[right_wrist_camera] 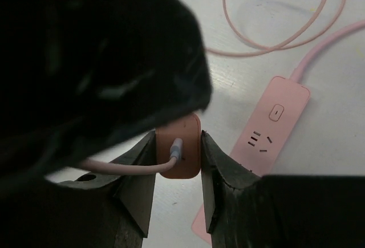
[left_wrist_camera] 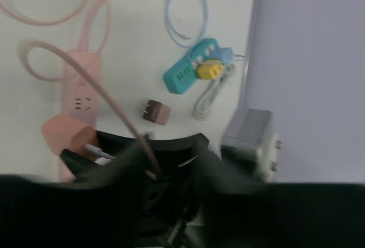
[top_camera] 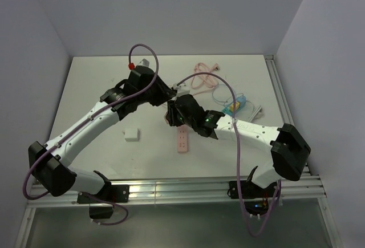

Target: Insert the plug

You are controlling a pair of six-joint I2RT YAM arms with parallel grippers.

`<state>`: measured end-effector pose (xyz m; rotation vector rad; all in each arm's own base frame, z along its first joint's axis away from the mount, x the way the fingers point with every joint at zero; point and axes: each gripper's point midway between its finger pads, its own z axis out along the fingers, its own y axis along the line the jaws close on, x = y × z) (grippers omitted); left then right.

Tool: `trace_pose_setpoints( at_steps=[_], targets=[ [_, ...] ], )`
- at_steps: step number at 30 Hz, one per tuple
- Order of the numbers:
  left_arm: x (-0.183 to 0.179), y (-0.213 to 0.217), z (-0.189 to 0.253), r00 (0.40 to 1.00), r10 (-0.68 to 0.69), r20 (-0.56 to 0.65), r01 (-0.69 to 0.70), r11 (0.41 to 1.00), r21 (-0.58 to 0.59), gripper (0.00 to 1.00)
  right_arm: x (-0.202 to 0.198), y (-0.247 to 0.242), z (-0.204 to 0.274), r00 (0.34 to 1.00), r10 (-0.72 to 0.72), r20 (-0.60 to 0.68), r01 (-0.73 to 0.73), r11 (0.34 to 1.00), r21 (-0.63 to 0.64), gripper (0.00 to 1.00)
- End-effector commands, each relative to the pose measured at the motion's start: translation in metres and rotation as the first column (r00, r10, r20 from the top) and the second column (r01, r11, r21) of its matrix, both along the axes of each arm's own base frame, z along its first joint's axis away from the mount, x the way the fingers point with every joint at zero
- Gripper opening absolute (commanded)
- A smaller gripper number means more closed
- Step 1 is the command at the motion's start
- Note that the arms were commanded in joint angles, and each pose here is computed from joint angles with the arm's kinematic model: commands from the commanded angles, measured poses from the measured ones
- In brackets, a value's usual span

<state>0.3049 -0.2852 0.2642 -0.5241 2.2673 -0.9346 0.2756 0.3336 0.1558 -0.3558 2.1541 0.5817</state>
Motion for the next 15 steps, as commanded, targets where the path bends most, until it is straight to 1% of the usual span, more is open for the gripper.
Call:
trace_pose_setpoints(
  at_steps=[1,2,3,6,7,8,10,11,12,14,15],
  targets=[
    [-0.006,-0.015,0.030,0.981,-0.158,0.114,0.170,0.979,-0.112,0.59,0.005,0.000,-0.005,0.999,-0.038,-0.007,0.038,0.999,-0.003,0.00],
    [-0.005,-0.006,0.035,0.981,-0.141,0.134,0.159,0.978,-0.134,0.73,0.005,0.000,-0.006,0.999,-0.043,-0.011,0.043,0.999,-0.002,0.00],
    [-0.006,0.001,0.019,0.986,-0.124,0.115,0.138,0.983,-0.124,0.99,0.005,-0.001,-0.006,0.998,-0.052,-0.017,0.053,0.999,0.006,0.00],
    [-0.006,0.024,0.000,0.993,-0.075,0.093,0.084,0.992,-0.099,1.00,0.009,-0.010,-0.011,0.993,-0.110,-0.037,0.110,0.994,-0.011,0.00],
    [-0.001,0.037,-0.004,0.995,-0.040,0.092,0.049,0.995,-0.087,0.99,0.011,-0.014,-0.012,0.991,-0.129,-0.048,0.128,0.991,-0.027,0.00],
    [-0.002,0.046,0.000,0.993,-0.027,0.115,0.037,0.996,-0.083,1.00,0.014,-0.017,-0.013,0.988,-0.144,-0.057,0.142,0.989,-0.033,0.00],
    [0.001,0.067,-0.012,0.991,0.021,0.131,-0.018,1.000,-0.024,0.99,0.030,-0.027,-0.013,0.978,-0.195,-0.076,0.192,0.980,-0.047,0.00],
    [-0.003,0.075,-0.015,0.990,0.036,0.133,-0.036,0.999,-0.002,0.99,0.037,-0.031,-0.012,0.973,-0.217,-0.079,0.214,0.975,-0.054,0.00],
    [-0.005,0.080,-0.017,0.989,0.043,0.140,-0.045,0.999,0.015,0.99,0.048,-0.040,-0.019,0.962,-0.256,-0.093,0.249,0.965,-0.080,0.00],
    [-0.012,0.087,-0.027,0.987,0.034,0.159,-0.040,0.998,0.039,0.99,0.062,-0.045,-0.013,0.949,-0.296,-0.114,0.286,0.954,-0.096,0.00],
    [-0.015,0.088,-0.030,0.986,0.029,0.163,-0.036,0.998,0.042,0.98,0.066,-0.047,-0.022,0.942,-0.307,-0.136,0.291,0.948,-0.126,0.00]
  ],
)
